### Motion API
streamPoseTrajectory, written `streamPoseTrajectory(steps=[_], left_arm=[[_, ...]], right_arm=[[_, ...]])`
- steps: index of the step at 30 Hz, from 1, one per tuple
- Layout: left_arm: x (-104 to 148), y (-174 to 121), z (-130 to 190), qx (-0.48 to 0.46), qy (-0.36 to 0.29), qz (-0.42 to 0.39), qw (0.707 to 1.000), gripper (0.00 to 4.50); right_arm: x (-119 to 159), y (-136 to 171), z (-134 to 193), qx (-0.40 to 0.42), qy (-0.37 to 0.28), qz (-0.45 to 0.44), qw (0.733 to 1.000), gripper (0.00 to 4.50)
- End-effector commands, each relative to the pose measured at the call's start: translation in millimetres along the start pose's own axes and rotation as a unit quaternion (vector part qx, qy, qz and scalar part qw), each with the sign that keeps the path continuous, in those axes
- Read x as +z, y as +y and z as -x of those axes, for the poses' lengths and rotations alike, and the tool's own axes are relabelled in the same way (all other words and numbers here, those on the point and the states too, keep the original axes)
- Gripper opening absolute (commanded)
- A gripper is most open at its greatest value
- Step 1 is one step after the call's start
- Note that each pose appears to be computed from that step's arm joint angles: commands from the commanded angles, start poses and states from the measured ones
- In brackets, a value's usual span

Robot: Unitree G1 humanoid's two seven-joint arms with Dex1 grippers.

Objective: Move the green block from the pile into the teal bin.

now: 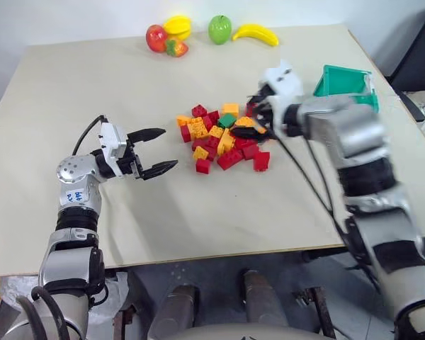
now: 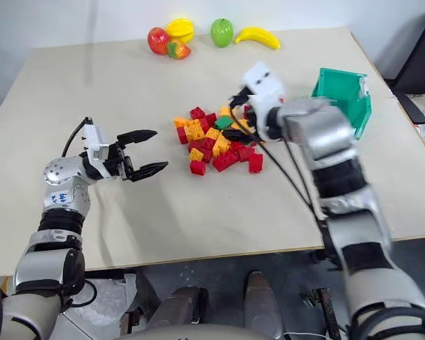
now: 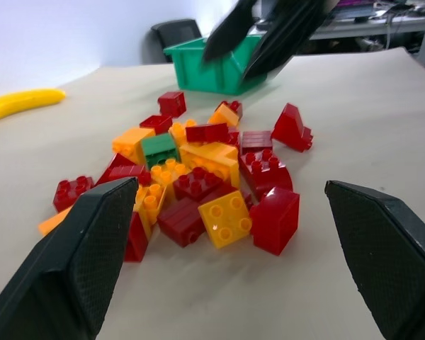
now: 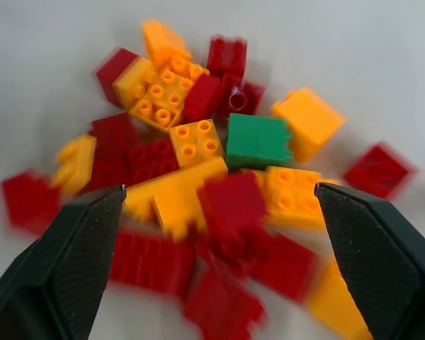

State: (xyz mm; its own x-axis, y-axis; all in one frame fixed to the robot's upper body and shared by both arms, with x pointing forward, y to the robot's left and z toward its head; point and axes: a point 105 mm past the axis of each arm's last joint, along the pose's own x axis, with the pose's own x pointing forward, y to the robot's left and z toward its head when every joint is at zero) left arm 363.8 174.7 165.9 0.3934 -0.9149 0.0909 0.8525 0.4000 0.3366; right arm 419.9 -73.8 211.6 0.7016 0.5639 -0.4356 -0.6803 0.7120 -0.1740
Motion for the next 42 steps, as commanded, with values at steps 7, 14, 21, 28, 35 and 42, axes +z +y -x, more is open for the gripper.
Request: streamPoseTrajectory(steps=[7,14,21,28,35,42], left_arm=[[7.6,-1.7,-2.5,-0.003,-0.016,-0.016,1.000,4.50],[6.6,-4.1,-3.9,-0.001,-0.019,-0.014,1.000,4.50],[6.9,-2.8,-4.4,0.007,-0.022,-0.013,1.000,4.50],[7.2,-3.0,-6.5,0.008,-0.024,-0.013,1.000,4.50],[6.0,-4.2,-4.9,0.012,-0.024,-0.011,1.000,4.50],[6.8,-5.2,-6.2,0.014,-0.028,-0.010,0.999,4.50]], right_arm=[[17.8,-18.6,-39.8,-0.062,-0.016,-0.036,0.997,4.47],[4.4,-0.2,-60.4,-0.042,0.002,-0.058,0.997,4.47],[1.4,4.8,-64.8,-0.031,-0.004,-0.068,0.997,2.69],[8.0,7.7,-63.9,-0.019,-0.008,-0.054,0.998,0.48],[23.4,0.1,-54.8,-0.002,-0.057,0.043,0.997,0.22],[25.3,6.3,-53.7,0.026,-0.057,0.051,0.997,2.32]])
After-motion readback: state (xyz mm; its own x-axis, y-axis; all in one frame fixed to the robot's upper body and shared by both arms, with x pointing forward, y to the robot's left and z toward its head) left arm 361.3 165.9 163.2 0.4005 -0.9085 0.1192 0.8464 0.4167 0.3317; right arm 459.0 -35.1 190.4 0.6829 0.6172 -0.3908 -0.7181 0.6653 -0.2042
